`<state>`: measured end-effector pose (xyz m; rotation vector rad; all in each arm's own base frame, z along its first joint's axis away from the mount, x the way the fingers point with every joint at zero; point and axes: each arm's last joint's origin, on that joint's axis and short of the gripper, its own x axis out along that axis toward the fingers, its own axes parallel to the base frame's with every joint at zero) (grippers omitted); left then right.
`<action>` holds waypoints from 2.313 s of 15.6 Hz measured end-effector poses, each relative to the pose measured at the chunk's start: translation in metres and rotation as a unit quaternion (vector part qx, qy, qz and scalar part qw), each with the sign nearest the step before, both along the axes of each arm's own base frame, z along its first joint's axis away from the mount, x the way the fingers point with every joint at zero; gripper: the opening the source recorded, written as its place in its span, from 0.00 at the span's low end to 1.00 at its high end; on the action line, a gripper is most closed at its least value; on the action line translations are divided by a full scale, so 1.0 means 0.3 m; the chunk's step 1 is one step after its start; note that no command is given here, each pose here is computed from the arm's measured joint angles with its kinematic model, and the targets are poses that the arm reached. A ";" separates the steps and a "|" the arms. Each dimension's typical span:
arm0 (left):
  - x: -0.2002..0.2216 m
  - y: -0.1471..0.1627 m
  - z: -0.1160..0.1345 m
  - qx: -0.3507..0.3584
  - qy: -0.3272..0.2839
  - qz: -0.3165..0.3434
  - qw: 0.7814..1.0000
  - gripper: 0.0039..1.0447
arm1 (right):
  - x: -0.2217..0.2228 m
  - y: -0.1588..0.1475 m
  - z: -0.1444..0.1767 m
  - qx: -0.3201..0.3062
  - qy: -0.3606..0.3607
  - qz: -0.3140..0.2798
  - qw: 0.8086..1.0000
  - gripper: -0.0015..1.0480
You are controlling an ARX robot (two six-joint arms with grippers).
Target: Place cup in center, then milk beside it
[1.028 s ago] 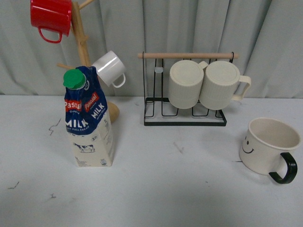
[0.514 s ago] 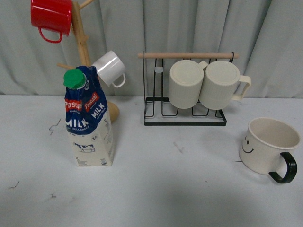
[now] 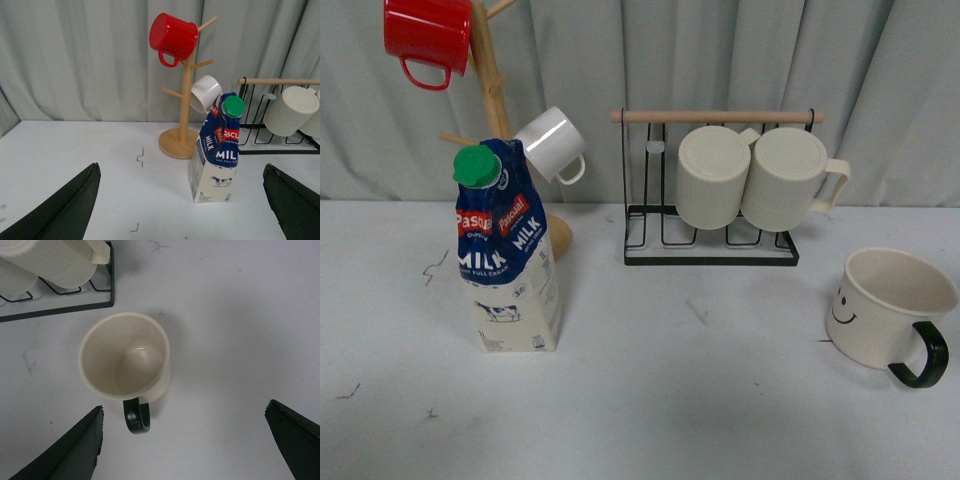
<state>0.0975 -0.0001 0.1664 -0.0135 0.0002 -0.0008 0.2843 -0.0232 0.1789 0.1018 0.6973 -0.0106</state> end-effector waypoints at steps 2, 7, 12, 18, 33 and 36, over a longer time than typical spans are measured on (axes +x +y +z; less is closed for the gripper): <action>0.000 0.000 0.000 0.000 0.000 0.000 1.000 0.94 | 0.084 -0.009 -0.005 0.010 0.021 -0.008 1.000 0.94; 0.000 0.000 0.000 0.000 0.000 0.000 1.000 0.94 | 0.259 -0.034 -0.093 0.048 0.089 -0.039 0.994 0.94; 0.000 0.000 0.000 0.000 0.000 0.000 1.000 0.94 | 0.354 0.007 -0.182 0.038 0.124 -0.038 0.991 0.94; 0.000 0.000 0.000 0.000 0.000 0.000 1.000 0.94 | 0.407 0.051 -0.228 0.014 0.146 -0.038 0.988 0.88; 0.000 0.000 0.000 0.000 0.000 0.000 1.000 0.94 | 0.313 0.211 -0.044 0.046 0.121 0.020 0.991 0.03; 0.000 0.000 0.000 0.000 0.000 0.000 1.000 0.94 | 0.304 0.338 -0.053 0.041 0.126 0.067 0.989 0.03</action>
